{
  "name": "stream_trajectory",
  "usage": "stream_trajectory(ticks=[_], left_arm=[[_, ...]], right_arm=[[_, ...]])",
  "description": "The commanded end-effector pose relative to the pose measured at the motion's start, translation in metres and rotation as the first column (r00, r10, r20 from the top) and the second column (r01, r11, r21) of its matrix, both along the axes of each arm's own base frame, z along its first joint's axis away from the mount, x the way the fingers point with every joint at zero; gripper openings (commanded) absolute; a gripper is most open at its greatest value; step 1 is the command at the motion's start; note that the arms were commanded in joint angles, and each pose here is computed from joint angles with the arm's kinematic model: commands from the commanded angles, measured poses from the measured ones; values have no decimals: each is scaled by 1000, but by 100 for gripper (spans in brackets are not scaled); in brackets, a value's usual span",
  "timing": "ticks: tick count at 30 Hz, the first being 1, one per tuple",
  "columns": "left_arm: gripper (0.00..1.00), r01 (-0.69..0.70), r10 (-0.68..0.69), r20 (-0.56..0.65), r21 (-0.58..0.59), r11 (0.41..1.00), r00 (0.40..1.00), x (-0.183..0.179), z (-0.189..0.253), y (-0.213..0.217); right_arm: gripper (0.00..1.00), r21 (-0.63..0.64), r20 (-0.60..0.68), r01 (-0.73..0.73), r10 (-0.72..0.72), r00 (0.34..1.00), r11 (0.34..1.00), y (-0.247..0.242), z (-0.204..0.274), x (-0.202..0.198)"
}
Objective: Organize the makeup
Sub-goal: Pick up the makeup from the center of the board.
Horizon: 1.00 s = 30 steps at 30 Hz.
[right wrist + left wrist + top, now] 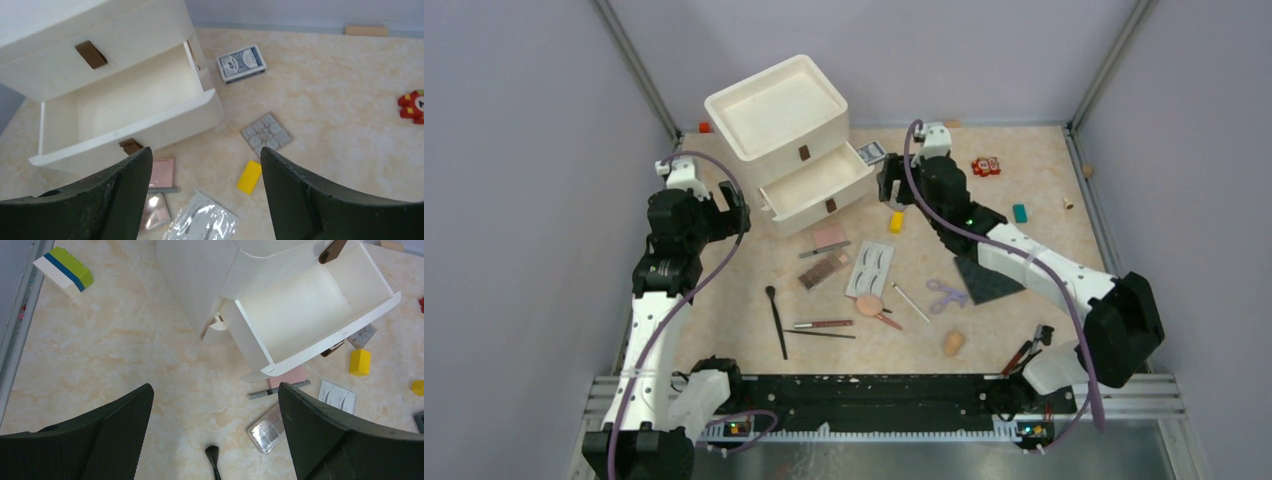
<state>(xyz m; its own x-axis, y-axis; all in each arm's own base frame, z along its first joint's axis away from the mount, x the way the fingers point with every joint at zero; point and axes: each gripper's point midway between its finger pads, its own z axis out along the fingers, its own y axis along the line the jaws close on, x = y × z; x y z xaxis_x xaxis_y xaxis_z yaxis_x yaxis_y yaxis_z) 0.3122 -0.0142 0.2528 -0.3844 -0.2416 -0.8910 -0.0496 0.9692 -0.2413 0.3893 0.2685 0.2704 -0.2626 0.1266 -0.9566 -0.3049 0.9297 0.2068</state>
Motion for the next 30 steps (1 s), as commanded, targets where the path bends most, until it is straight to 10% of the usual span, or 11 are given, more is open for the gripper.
stream_trajectory(ticks=[1, 15, 30], left_arm=[[99, 20, -20, 8, -15, 1000, 1000, -4, 3, -4], [99, 8, -8, -34, 14, 1000, 999, -15, -18, 0], [99, 17, -16, -28, 22, 1000, 999, -11, -16, 0]], right_arm=[[78, -5, -85, 17, -17, 996, 1000, -21, -26, -23], [79, -51, -150, -302, 292, 945, 952, 63, -107, -91], [90, -51, -43, -228, 226, 973, 972, 127, -155, -37]])
